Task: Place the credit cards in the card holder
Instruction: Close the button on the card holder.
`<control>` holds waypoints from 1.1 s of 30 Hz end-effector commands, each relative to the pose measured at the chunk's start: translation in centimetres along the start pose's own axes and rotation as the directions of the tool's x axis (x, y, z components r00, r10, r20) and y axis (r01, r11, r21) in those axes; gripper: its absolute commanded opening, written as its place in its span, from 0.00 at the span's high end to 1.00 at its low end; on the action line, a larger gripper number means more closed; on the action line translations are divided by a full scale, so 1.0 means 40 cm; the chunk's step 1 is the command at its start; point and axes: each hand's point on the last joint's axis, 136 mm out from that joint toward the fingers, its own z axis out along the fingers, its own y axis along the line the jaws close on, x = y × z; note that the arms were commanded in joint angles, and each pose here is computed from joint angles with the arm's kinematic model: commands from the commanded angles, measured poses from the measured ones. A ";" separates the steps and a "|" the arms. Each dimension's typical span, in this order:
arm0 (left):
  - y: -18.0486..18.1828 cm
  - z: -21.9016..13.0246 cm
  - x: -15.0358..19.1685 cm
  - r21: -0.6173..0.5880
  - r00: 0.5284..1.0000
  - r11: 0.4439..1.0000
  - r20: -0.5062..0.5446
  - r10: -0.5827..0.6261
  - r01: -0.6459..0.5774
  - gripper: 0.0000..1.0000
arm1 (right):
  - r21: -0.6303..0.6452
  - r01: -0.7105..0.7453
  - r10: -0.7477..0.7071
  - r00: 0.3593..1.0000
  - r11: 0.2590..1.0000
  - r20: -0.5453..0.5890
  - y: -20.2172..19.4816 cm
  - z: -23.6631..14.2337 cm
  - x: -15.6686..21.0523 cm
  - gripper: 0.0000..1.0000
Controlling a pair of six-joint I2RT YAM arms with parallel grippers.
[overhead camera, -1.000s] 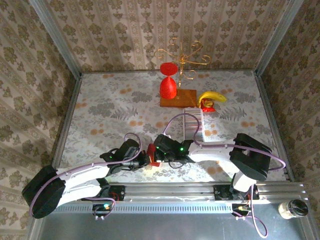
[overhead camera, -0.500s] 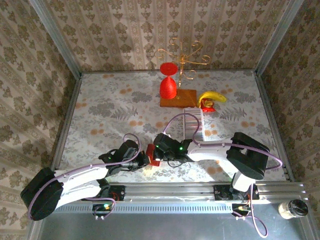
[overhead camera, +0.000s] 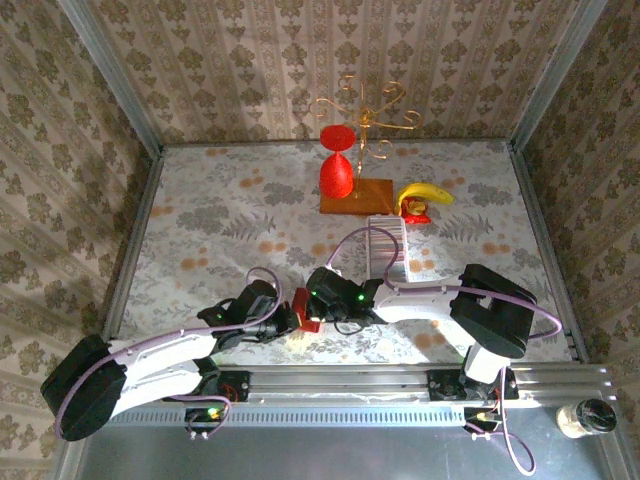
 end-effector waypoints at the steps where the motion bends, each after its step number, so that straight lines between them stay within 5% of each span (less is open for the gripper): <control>1: 0.050 0.004 0.027 -0.059 0.999 0.998 -0.028 -0.027 0.025 1.00 | 0.046 -0.028 0.027 0.999 0.999 0.036 -0.037 0.006 -0.015 1.00; 23: 0.053 0.007 0.030 -0.059 0.999 0.998 -0.031 -0.027 0.025 1.00 | 0.069 -0.032 0.035 0.998 0.997 -0.046 -0.054 0.054 0.024 1.00; 33: 0.059 0.003 0.033 -0.062 0.999 0.998 -0.028 -0.030 0.028 1.00 | 0.273 -0.038 0.069 0.992 0.961 -0.103 -0.188 0.069 0.079 1.00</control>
